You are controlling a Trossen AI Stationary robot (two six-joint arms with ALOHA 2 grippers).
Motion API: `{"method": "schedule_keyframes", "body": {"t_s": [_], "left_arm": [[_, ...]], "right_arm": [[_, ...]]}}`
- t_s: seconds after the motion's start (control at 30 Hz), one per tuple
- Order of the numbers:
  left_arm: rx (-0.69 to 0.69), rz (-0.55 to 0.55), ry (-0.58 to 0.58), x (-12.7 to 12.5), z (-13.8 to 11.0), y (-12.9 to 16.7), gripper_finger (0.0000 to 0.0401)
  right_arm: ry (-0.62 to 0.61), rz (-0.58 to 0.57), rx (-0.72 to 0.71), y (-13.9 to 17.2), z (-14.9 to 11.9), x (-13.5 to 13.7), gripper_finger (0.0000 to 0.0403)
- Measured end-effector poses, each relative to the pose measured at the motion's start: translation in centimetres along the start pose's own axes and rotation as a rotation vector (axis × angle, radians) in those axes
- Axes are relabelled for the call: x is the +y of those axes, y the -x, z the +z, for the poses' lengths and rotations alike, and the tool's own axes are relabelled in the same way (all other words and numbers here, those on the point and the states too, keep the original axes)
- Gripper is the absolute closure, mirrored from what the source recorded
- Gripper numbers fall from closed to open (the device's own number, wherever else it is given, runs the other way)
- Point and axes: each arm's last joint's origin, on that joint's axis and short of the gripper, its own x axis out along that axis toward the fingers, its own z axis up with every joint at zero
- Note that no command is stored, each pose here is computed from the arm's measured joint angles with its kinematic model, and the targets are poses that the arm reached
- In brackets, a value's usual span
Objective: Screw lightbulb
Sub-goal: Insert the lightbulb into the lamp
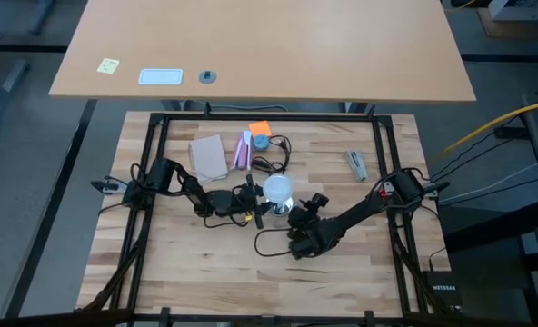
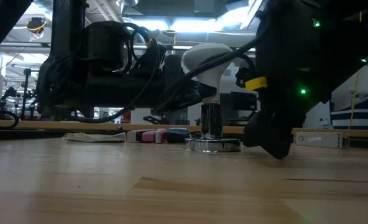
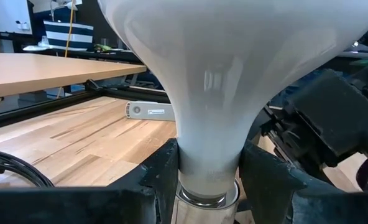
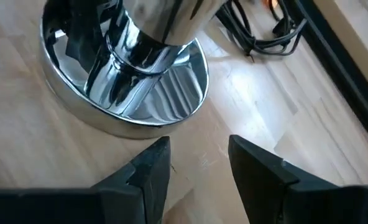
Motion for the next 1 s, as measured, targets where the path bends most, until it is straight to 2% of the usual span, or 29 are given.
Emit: {"method": "schedule_keyframes", "body": {"t_s": [0.1,0.2,0.4,0.77,1.0], "left_arm": [[0.0,0.0,0.0,0.0,0.0,0.0,0.0258],[0.0,0.0,0.001,0.0,0.0,0.0,0.0258],[0.0,-0.001,0.008,0.0,0.0,0.0,0.0258],[-0.004,-0.001,0.006,0.0,0.0,0.0,0.0258],[0.001,0.008,0.005,0.0,0.0,0.0,0.0258]], "right_arm": [[0.027,0.021,-0.028,1.3,0.0,-0.3,0.0236],[-0.023,0.078,-0.09,2.5,0.7,0.2,0.0236],[-0.059,0.197,-0.196,2.5,1.8,2.5,0.0236],[-0.062,0.17,-0.159,-0.5,2.4,2.5,0.0236],[-0.013,0.127,-0.111,-0.9,1.9,2.0,0.0236]]}}
